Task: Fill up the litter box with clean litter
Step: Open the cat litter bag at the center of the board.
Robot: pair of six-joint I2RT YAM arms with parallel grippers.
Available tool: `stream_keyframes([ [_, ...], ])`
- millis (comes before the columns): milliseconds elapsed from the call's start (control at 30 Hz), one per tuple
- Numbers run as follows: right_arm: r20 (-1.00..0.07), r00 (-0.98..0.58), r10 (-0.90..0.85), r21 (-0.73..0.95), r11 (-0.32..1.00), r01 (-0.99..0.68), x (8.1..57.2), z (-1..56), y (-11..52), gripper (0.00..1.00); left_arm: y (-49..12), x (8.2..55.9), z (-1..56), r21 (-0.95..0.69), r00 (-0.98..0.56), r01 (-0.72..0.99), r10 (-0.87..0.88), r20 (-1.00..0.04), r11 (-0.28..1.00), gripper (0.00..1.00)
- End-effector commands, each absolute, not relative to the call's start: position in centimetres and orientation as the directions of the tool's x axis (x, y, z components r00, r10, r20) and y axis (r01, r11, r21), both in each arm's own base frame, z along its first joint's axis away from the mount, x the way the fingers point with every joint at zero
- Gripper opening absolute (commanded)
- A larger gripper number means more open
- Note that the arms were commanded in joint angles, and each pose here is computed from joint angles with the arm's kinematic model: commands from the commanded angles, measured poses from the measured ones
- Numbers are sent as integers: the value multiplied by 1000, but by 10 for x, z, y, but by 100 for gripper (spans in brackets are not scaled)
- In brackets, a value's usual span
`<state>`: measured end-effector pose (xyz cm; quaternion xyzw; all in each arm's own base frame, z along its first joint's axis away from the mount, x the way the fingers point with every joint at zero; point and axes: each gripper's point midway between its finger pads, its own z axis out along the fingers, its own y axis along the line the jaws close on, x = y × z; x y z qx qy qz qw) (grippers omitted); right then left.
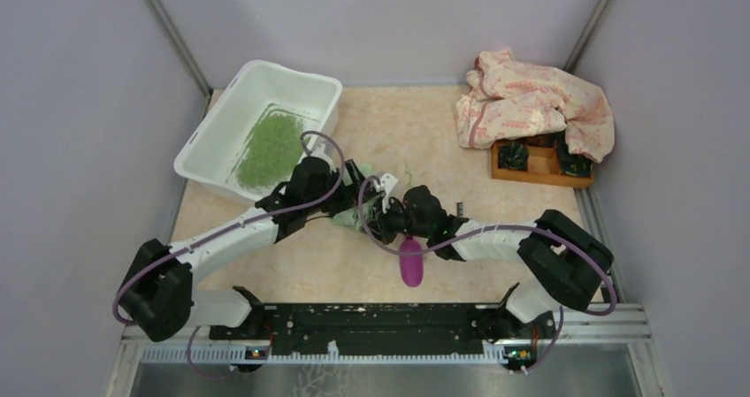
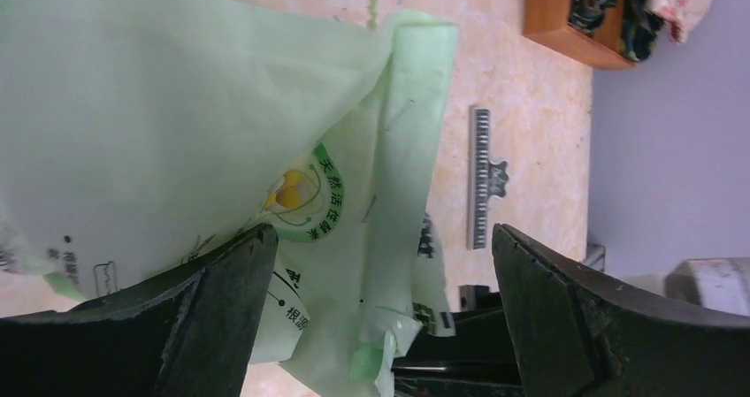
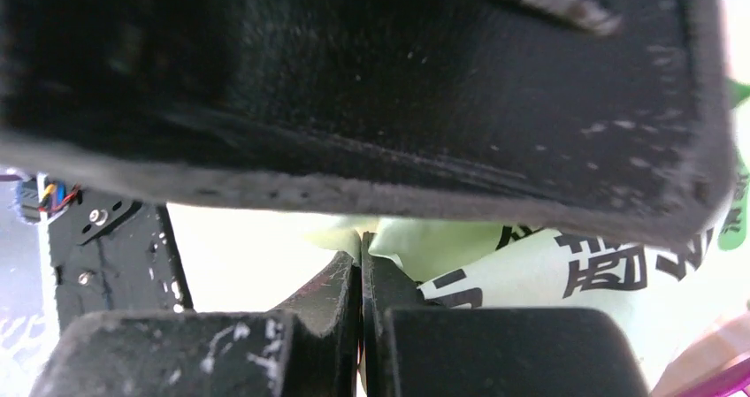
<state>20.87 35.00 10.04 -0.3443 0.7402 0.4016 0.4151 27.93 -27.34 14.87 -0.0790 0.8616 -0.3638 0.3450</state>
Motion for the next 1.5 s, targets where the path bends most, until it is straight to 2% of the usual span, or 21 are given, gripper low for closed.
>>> stream_keyframes([
  [0,-806,-556,-204,418,469,-778,210,82,340,0,-224,289,85,-534,-708,-91,-432,-559,840,99],
  [200,-780,-592,-204,433,506,-746,224,99,334,0,-183,287,70,-495,-634,-211,-504,-587,843,99],
  [400,-796,-572,-199,420,498,-759,234,134,335,0,-156,290,72,-479,-609,-253,-523,-596,841,99],
  [467,-822,-541,-180,404,486,-775,237,157,338,9,-154,293,77,-480,-604,-248,-522,-603,841,99],
  [533,-845,-511,-158,381,492,-783,243,178,338,12,-155,298,85,-485,-596,-239,-521,-611,841,99],
  [700,-865,-474,-163,344,495,-798,257,201,343,36,-161,312,102,-499,-589,-211,-517,-622,841,99],
  [767,-869,-470,-158,339,501,-796,259,205,344,38,-164,318,112,-506,-584,-196,-515,-628,840,99],
  [1033,-824,-523,-216,345,542,-767,269,168,347,34,-173,337,135,-514,-573,-156,-501,-648,843,99],
  [1300,-761,-599,-250,330,645,-689,300,117,354,34,-187,347,119,-509,-619,-154,-484,-619,847,99],
  [1467,-695,-670,-261,360,681,-638,301,73,355,33,-190,342,93,-506,-655,-185,-489,-576,843,99],
])
